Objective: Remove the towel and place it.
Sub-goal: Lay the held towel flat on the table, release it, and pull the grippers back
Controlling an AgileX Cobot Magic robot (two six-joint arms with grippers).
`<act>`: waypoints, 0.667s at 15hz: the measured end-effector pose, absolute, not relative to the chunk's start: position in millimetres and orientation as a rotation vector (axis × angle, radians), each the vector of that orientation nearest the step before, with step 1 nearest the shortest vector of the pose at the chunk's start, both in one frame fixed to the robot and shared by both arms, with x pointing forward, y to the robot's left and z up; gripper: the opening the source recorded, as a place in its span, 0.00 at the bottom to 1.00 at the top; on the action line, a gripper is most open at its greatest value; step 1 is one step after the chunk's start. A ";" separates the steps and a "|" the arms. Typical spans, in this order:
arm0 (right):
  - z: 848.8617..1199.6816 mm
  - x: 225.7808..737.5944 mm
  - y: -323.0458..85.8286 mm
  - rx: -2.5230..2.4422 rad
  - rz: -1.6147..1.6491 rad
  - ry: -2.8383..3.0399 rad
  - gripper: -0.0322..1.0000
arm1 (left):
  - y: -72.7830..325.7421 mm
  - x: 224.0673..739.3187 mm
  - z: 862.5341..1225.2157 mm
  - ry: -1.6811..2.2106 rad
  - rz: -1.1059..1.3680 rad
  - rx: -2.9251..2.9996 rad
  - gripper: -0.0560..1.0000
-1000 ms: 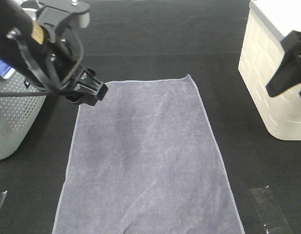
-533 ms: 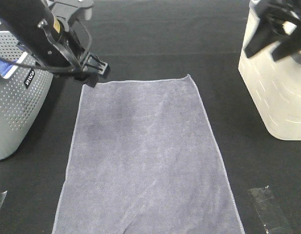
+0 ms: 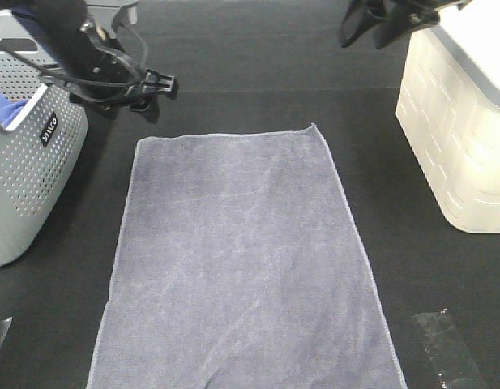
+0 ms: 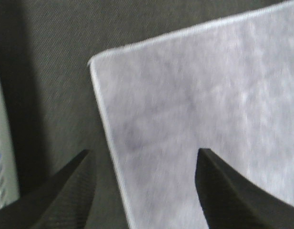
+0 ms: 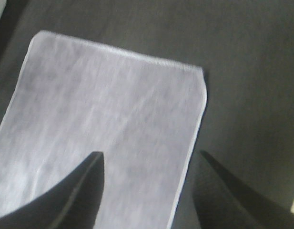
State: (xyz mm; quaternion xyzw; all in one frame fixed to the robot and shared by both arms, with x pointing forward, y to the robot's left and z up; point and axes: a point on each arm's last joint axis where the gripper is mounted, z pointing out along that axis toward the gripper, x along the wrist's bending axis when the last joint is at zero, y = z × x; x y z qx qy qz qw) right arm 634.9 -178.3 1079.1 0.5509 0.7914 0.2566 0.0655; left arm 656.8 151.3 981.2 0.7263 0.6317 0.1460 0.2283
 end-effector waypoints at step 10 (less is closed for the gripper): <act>945.7 731.5 -161.8 1.620 0.720 2.321 0.54 | 130.2 712.5 965.7 1.688 0.411 1.877 0.61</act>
